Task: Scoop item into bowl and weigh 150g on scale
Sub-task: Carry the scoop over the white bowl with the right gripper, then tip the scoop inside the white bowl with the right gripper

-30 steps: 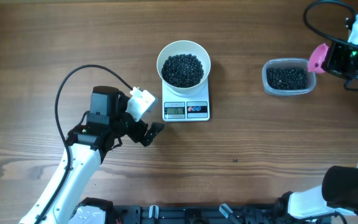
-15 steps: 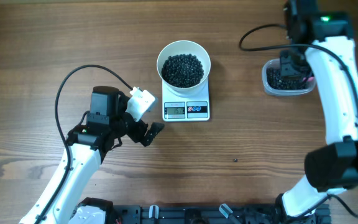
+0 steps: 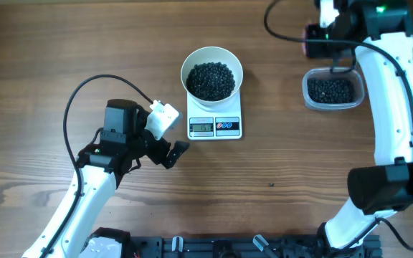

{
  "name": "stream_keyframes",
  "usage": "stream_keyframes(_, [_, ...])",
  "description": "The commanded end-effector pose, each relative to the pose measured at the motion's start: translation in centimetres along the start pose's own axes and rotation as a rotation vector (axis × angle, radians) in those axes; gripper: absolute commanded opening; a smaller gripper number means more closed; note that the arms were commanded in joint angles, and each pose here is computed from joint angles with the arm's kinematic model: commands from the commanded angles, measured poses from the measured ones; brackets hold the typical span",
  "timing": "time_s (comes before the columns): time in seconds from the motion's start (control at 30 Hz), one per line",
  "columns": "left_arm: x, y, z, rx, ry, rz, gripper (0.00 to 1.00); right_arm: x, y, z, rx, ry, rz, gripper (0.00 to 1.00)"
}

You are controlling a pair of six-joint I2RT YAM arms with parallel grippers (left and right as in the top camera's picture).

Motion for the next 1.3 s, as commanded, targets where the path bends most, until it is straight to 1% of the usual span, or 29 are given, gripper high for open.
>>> stream_keyframes(0.0, [0.2, -0.1, -0.2, 0.015, 0.011, 0.001, 1.00, -1.7, 1.2, 7.2, -0.388, 0.095, -0.093, 0.04])
stream_keyframes(0.07, [0.2, -0.1, -0.2, 0.015, 0.011, 0.001, 1.00, -1.4, 0.6, 9.9, -0.401, 0.155, -0.084, 0.04])
stream_keyframes(0.17, [0.2, -0.1, -0.2, 0.015, 0.011, 0.001, 1.00, -0.3, -1.3, 13.3, -0.334, 0.240, -0.033, 0.04])
stream_keyframes(0.23, [0.2, -0.1, -0.2, 0.015, 0.011, 0.001, 1.00, 0.5, -2.7, 15.1, -0.298, 0.290, 0.004, 0.04])
stream_keyframes(0.33, [0.2, -0.1, -0.2, 0.015, 0.011, 0.001, 1.00, 1.6, -4.1, 17.7, -0.307, 0.362, 0.041, 0.04])
stream_keyframes(0.4, [0.2, -0.1, -0.2, 0.015, 0.011, 0.001, 1.00, 2.0, -4.5, 18.5, -0.294, 0.383, 0.051, 0.04])
stream_keyframes(0.67, [0.2, -0.1, -0.2, 0.015, 0.011, 0.001, 1.00, 2.1, -5.0, 18.6, -0.260, 0.393, 0.052, 0.04])
stream_keyframes(0.83, [0.2, -0.1, -0.2, 0.015, 0.011, 0.001, 1.00, 2.7, -8.1, 18.6, -0.236, 0.393, 0.115, 0.04])
stream_keyframes(0.93, [0.2, -0.1, -0.2, 0.015, 0.011, 0.001, 1.00, 3.2, -10.8, 17.9, -0.164, 0.399, 0.162, 0.04])
stream_keyframes(1.0, [0.2, -0.1, -0.2, 0.015, 0.011, 0.001, 1.00, 3.5, -11.9, 17.9, -0.159, 0.403, 0.180, 0.04])
stream_keyframes(1.27, [0.2, -0.1, -0.2, 0.015, 0.011, 0.001, 1.00, 3.6, -14.1, 18.2, -0.157, 0.402, 0.192, 0.04])
Point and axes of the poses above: each gripper's point midway between its finger pads, its own y axis back along the fingers, its own z axis along the line the jaws close on, x = y × z, the point moved 5 cm from there along y, back along the fingers, and after that the axes turned 2 degrees about y, right-handed, at the moved point
